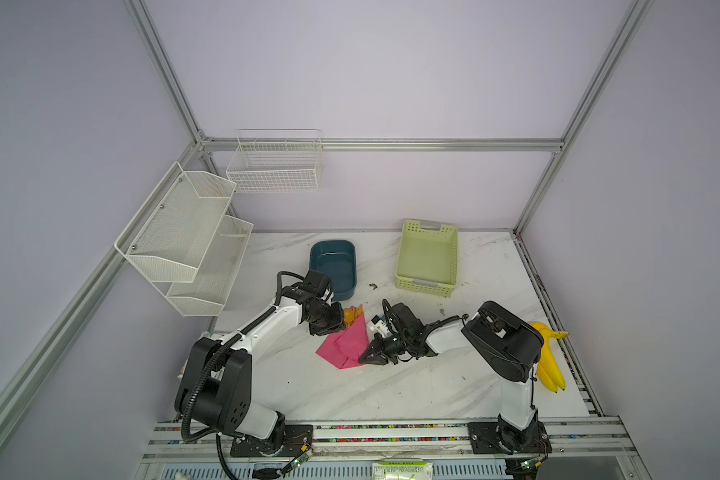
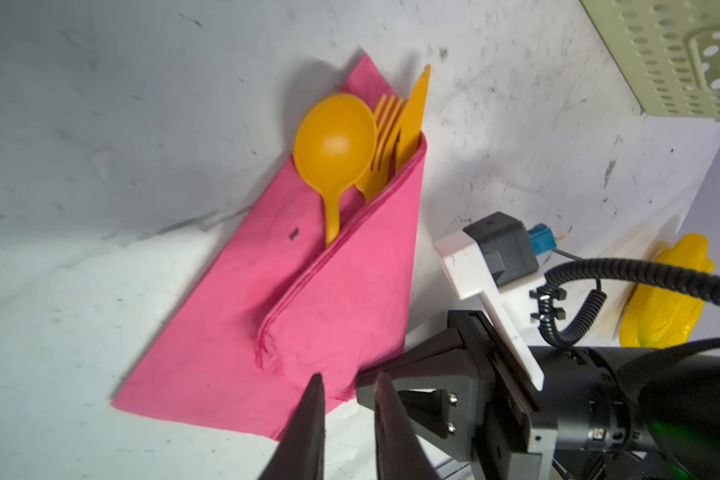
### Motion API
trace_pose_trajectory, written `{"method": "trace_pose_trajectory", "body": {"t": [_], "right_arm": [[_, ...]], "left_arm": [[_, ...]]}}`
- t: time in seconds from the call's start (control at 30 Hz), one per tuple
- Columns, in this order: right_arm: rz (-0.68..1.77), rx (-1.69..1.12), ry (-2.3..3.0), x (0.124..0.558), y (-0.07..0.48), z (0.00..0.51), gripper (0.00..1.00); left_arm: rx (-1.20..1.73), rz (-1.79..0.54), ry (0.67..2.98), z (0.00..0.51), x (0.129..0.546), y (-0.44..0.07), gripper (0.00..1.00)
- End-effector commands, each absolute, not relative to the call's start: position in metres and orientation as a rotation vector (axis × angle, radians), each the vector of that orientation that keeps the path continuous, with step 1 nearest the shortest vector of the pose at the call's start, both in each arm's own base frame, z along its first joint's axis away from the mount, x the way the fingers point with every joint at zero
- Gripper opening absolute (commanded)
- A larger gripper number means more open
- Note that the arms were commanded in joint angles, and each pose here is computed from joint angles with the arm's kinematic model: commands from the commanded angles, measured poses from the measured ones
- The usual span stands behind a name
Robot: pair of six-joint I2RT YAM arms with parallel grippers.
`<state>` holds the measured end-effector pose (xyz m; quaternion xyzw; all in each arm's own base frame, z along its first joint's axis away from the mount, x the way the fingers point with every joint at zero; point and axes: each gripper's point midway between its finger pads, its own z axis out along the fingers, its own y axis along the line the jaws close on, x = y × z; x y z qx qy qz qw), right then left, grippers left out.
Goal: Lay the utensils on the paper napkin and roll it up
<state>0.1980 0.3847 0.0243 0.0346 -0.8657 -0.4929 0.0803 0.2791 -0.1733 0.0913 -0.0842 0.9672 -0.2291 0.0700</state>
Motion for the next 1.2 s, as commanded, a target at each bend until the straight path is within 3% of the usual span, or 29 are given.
{"method": "trace_pose_trajectory", "body": {"t": [0.0,0.4,0.97,1.17], "right_arm": [[-1.396,-0.081,-2.629,0.2,0.372,0.009,0.0],[-1.401,-0.21,-2.659,0.199,0.359,0.013,0.0],[-1.441,-0.212,-2.677,0.198,0.353,0.027,0.0],[-1.63,-0.058,-2.659,0.22,0.371,0.073,0.11]], "left_arm": [[-0.214,-0.721,2.932,0.092,0.277,-0.195,0.16],[-0.214,-0.67,3.027,0.04,0.264,-0.195,0.07],[-0.174,-0.7,3.076,0.008,0.266,-0.207,0.05],[-0.161,-0.653,3.083,0.003,0.265,-0.204,0.04]]}}
